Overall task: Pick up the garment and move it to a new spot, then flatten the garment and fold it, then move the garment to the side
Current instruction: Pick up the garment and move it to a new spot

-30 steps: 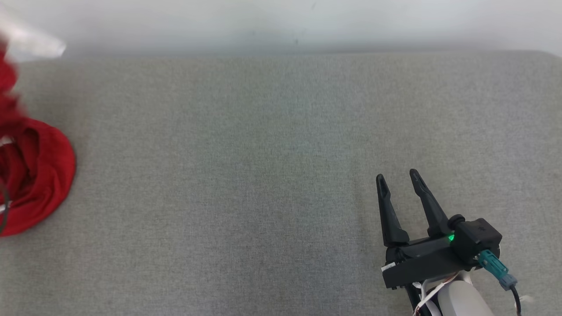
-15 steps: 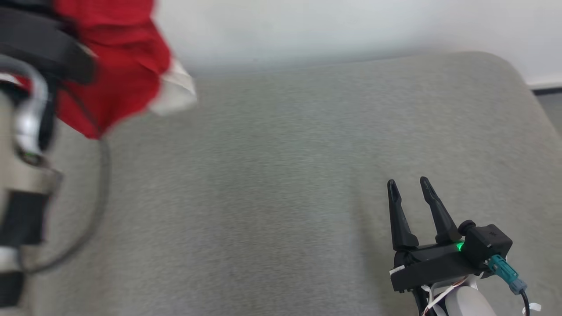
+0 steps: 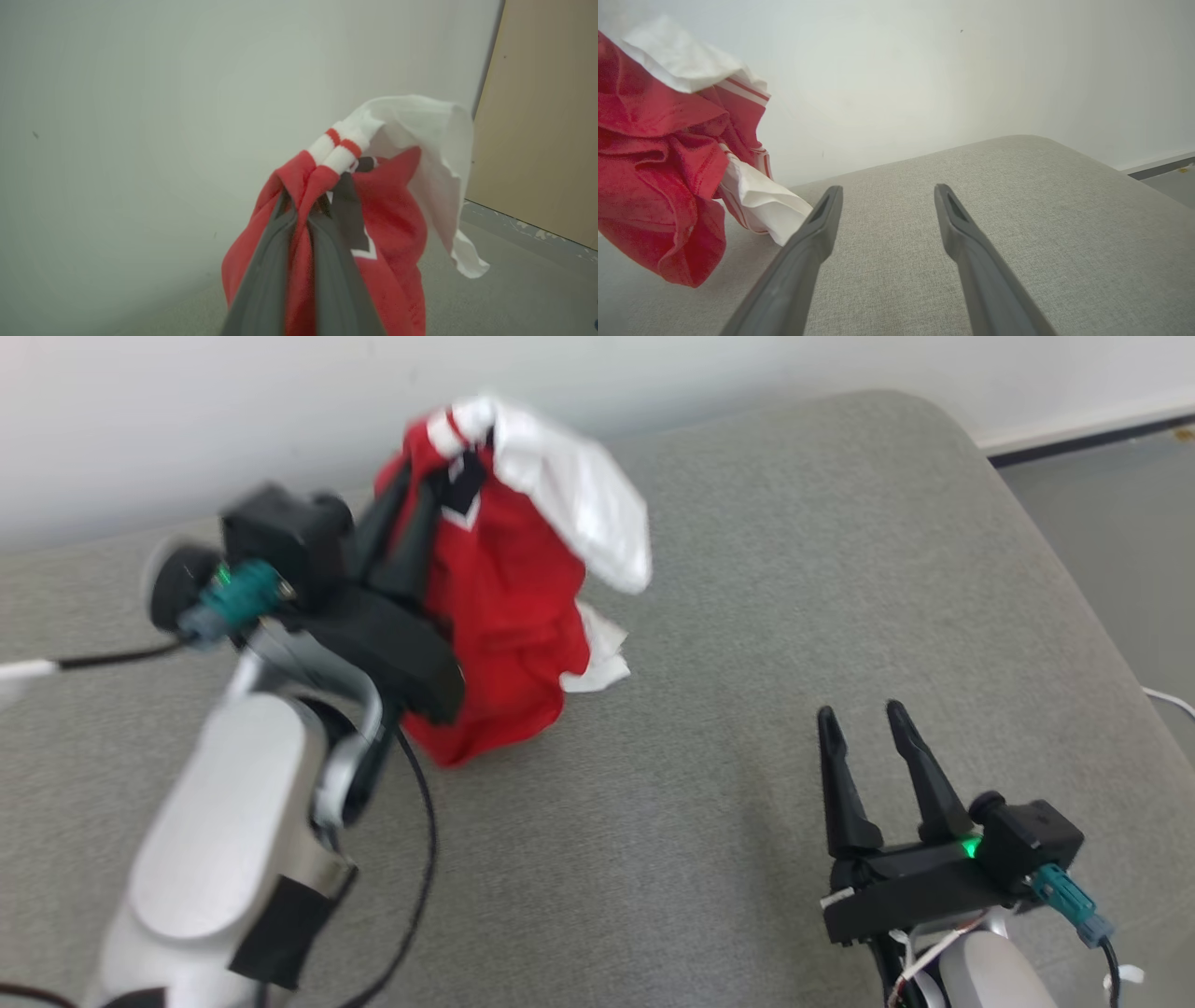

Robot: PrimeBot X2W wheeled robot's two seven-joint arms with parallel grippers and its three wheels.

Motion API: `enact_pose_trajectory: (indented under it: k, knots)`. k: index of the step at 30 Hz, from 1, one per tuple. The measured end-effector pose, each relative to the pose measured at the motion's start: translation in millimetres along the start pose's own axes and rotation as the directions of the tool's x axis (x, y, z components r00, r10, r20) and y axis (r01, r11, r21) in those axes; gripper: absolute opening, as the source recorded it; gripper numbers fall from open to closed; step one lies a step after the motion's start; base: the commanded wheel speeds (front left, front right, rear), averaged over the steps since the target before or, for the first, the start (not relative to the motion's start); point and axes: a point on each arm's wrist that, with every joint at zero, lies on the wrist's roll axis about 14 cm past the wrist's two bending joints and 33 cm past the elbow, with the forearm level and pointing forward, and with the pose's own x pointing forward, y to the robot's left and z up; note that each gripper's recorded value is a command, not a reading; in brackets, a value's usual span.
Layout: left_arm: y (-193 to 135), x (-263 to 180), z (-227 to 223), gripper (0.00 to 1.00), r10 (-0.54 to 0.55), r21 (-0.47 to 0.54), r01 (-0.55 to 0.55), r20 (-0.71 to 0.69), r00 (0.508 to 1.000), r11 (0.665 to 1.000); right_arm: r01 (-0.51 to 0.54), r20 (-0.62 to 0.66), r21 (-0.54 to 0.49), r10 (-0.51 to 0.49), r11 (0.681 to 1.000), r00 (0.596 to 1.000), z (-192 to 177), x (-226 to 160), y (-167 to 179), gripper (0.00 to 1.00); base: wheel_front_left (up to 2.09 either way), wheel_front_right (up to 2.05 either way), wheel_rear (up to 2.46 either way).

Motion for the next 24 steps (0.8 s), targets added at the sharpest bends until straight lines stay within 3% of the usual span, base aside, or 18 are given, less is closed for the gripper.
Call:
enact_pose_trajectory:
  k: [7, 11, 12, 13, 14, 24]
  knots:
    - [-35.0, -8.4, -99.5, 0.00, -0.083, -0.112, 0.059, -0.225, 0.971, 0.992, 0.024, -0.019, -0.001, -0.024, 1.000, 1.000, -5.1, -2.1, -7.8, 1.00, 0.00, 0.00, 0.00]
    - [-46.0, -19.0, -137.2, 0.00, -0.108, -0.126, 0.071, -0.314, 0.943, 0.990, 0.029, -0.018, -0.004, -0.029, 1.000, 0.999, -4.8, 0.1, -10.1, 1.00, 0.00, 0.00, 0.00]
    - [-47.8, -21.1, -141.9, 0.47, -0.110, -0.124, 0.073, -0.323, 0.940, 0.990, 0.029, -0.021, -0.003, -0.029, 1.000, 0.999, -5.7, 0.2, -10.0, 1.00, 0.00, 0.00, 0.00]
    - [-50.0, -22.6, -144.8, 0.88, -0.114, -0.112, 0.081, -0.330, 0.937, 0.990, 0.028, -0.022, -0.003, -0.028, 1.000, 0.999, -6.0, 0.6, -9.8, 1.00, 0.00, 0.00, 0.00]
    - [-50.3, -23.6, -146.0, 1.00, -0.113, -0.106, 0.082, -0.329, 0.937, 0.991, 0.027, -0.021, -0.003, -0.027, 1.000, 0.999, -5.8, 1.2, -9.5, 1.00, 0.00, 0.00, 0.00]
    - [-40.2, -12.1, -77.8, 1.00, -0.068, -0.083, 0.060, -0.101, 0.993, 0.995, -0.017, -0.013, -0.005, 0.017, 1.000, 1.000, -4.6, 4.0, 5.3, 1.00, 0.00, 0.00, 0.00]
